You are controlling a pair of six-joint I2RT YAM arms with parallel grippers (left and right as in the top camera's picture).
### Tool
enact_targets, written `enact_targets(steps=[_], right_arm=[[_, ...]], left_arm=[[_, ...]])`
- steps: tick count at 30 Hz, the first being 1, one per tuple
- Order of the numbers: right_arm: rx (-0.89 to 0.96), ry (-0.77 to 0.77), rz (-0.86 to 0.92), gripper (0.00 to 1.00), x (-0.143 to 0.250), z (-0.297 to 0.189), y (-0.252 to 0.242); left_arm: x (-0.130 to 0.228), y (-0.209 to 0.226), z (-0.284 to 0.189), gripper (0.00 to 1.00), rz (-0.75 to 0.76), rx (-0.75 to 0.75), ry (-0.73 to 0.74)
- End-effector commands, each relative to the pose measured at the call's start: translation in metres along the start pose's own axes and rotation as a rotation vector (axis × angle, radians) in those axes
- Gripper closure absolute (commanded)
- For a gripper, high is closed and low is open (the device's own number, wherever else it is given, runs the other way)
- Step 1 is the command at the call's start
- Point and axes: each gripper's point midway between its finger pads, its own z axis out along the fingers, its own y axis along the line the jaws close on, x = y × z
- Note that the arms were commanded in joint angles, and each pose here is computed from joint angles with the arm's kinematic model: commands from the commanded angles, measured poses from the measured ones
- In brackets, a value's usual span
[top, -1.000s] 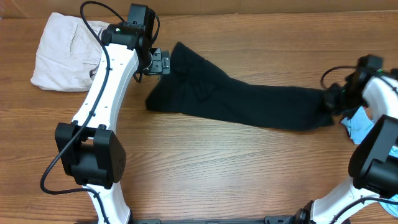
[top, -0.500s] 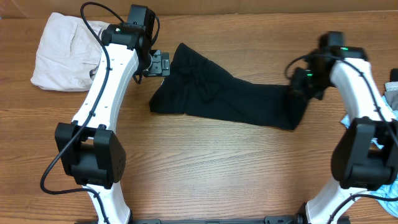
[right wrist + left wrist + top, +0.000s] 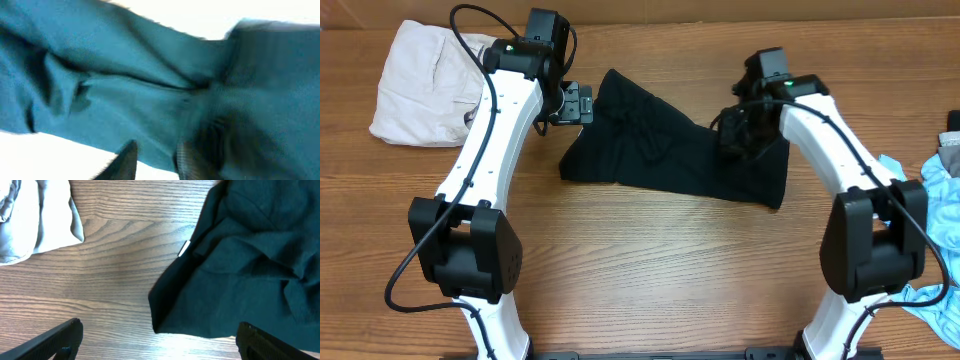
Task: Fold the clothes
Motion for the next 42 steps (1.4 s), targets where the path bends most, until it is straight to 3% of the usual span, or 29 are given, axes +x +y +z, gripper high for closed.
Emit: enact_targets(steps=[1, 3, 7, 17, 20, 29, 37, 39, 40, 41, 42], right_arm=[[-0.052, 0.018, -0.034, 0.40, 0.005, 0.007, 0.027], [-0.070, 0.024, -0.051, 0.23, 0.008, 0.007, 0.036], [-0.132, 0.010, -0.052, 0.17, 0.006, -0.010, 0.047], [-0.109, -0.165, 0.013, 0.00, -0.028, -0.119, 0.001], [-0.076, -0.158, 0.042, 0.00, -0.025, -0.127, -0.021], [0.001, -0.121, 0.084, 0.00, -0.016, -0.129, -0.050], [-0.003, -0.140, 0.078, 0.00, -0.020, -0.130, -0.049], [-0.004, -0.146, 0.076, 0.00, -0.022, -0.130, -0.049], [-0.004, -0.148, 0.076, 0.00, -0.022, -0.130, -0.049], [-0.005, -0.150, 0.076, 0.00, -0.023, -0.130, -0.049], [-0.005, -0.153, 0.077, 0.00, -0.023, -0.130, -0.049]], left_arm=[[0.001, 0.001, -0.005, 0.00, 0.008, 0.015, -0.002], [0.002, 0.001, -0.005, 0.00, 0.009, 0.014, 0.000], [0.001, -0.001, -0.005, 0.00, 0.030, 0.026, 0.000], [-0.013, -0.056, 0.029, 0.00, 0.357, 0.323, -0.038], [-0.011, -0.070, 0.054, 0.00, 0.424, 0.402, -0.022], [-0.010, -0.079, 0.138, 0.00, 0.429, 0.405, 0.019], [0.029, -0.084, 0.171, 0.00, 0.433, 0.454, 0.168], [0.042, -0.089, 0.173, 0.07, 0.435, 0.482, 0.214], [0.048, -0.090, 0.175, 0.16, 0.434, 0.485, 0.241], [0.053, -0.091, 0.176, 0.30, 0.434, 0.484, 0.260], [0.058, -0.090, 0.176, 0.59, 0.435, 0.482, 0.280]])
